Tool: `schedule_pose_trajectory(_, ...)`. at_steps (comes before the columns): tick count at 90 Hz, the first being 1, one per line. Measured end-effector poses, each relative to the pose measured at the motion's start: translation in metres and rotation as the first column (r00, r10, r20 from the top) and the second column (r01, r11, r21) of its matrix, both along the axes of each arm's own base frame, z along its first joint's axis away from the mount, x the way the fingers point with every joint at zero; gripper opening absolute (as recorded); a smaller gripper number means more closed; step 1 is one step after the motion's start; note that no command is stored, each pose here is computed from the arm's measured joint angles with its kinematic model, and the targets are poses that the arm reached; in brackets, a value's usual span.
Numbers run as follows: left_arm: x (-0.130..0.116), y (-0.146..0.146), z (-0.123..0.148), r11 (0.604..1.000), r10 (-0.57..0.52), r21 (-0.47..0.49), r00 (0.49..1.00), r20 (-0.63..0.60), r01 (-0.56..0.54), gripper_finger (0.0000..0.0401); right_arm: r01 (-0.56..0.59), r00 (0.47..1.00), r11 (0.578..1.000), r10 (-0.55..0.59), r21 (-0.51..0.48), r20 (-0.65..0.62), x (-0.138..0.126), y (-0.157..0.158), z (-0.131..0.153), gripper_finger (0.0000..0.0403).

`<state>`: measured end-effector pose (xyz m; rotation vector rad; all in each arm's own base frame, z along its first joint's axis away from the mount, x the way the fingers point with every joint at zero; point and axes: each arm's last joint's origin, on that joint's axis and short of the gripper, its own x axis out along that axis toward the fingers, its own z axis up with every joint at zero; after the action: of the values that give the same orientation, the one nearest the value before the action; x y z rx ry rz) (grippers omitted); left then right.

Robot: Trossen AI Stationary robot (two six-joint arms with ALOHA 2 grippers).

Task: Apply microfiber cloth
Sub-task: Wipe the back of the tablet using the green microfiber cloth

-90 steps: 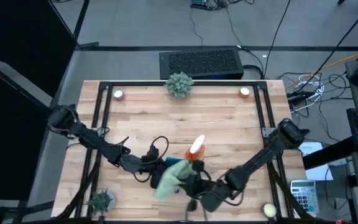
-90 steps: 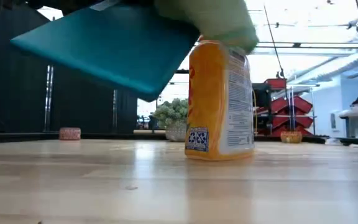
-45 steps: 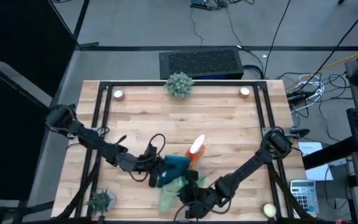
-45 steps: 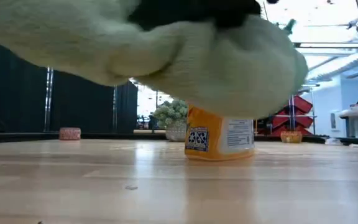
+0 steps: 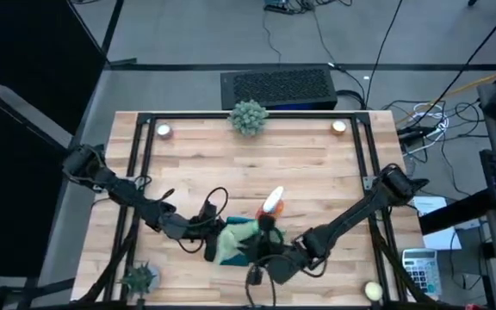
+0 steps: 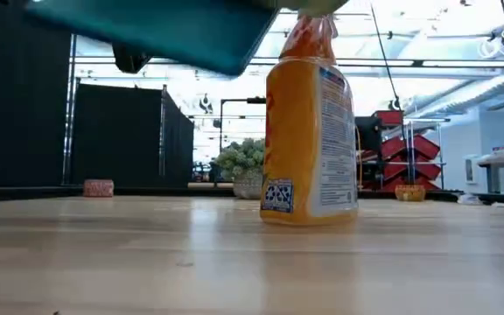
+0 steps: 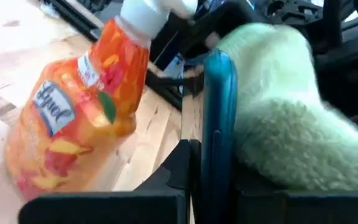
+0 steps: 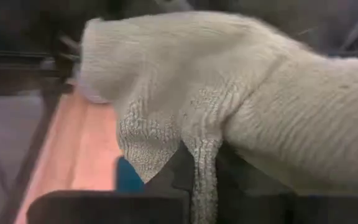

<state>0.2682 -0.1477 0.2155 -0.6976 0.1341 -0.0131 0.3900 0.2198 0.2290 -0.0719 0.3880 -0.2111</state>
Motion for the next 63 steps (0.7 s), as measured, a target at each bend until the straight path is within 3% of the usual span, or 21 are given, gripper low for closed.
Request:
schedule_pose_trajectory(23,0.0,0.001,-0.003,0.999,0.03,0.02,0.999,-0.02,-0.029,0.0013,-0.054,0.992,0.999,0.055,0.006,-0.116,-0.008,0.021,-0.034,0.0013)
schedule_pose_trajectory(38,0.001,0.003,0.004,0.997,0.075,-0.03,0.997,0.03,-0.074,0.0012,-0.035,0.998,0.999,0.035,0.009,-0.048,-0.015,0.022,-0.011,0.0013)
schedule_pose_trajectory(51,0.001,0.003,0.004,0.996,0.086,-0.023,0.996,0.024,-0.086,0.0012,-0.012,1.0,0.999,0.012,-0.049,-0.006,-0.017,0.015,0.008,0.0013)
schedule_pose_trajectory(63,0.001,0.003,0.003,0.996,0.085,-0.02,0.996,0.022,-0.084,0.0012,-0.044,0.999,0.997,0.044,-0.058,-0.005,-0.037,0.018,0.036,0.0013)
